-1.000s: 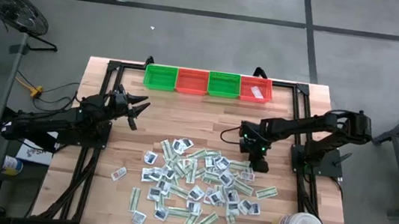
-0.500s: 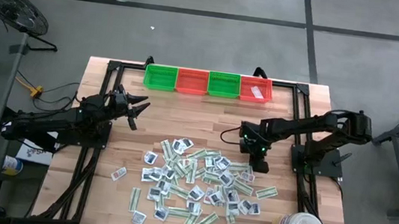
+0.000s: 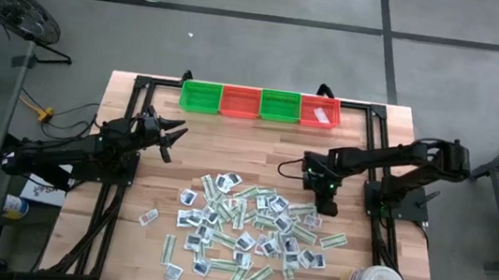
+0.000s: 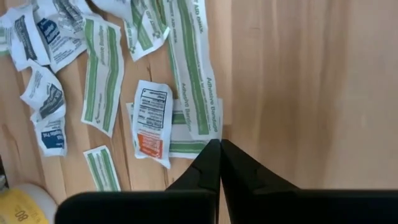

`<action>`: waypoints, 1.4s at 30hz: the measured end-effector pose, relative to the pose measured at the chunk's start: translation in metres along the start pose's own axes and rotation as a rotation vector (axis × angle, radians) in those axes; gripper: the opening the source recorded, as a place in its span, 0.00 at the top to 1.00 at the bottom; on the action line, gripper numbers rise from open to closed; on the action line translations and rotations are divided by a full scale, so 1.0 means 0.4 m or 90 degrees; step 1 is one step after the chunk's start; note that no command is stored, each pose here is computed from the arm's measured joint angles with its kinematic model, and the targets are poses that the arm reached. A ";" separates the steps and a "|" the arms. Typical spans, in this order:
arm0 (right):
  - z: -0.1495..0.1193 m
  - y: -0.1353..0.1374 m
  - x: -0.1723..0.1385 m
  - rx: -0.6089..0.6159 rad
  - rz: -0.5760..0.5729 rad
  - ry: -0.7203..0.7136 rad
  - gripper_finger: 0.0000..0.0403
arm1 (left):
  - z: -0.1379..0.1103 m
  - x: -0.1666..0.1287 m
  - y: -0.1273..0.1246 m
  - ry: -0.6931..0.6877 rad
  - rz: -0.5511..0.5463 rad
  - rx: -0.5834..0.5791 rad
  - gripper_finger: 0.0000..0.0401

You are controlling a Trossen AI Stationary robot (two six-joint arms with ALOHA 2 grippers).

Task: Pick & Place First Aid Supplies
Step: Put the green bandage pack in the right orange bin

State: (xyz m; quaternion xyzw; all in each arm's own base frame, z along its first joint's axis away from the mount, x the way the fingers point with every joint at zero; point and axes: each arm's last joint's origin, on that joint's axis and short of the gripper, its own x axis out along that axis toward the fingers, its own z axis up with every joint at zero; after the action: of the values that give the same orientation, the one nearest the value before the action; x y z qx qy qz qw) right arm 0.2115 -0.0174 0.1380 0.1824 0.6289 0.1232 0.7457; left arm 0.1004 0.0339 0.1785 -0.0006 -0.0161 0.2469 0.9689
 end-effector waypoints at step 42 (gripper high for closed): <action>0.044 0.087 -0.174 0.077 -0.343 -0.089 1.00 | 0.000 0.000 0.000 0.000 0.000 0.000 0.70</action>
State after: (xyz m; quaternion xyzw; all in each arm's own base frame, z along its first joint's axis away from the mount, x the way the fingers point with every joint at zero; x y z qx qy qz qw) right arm 0.2181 -0.0168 0.2175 0.0614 0.6077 -0.1301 0.7810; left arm 0.1004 0.0339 0.1785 -0.0006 -0.0161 0.2467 0.9690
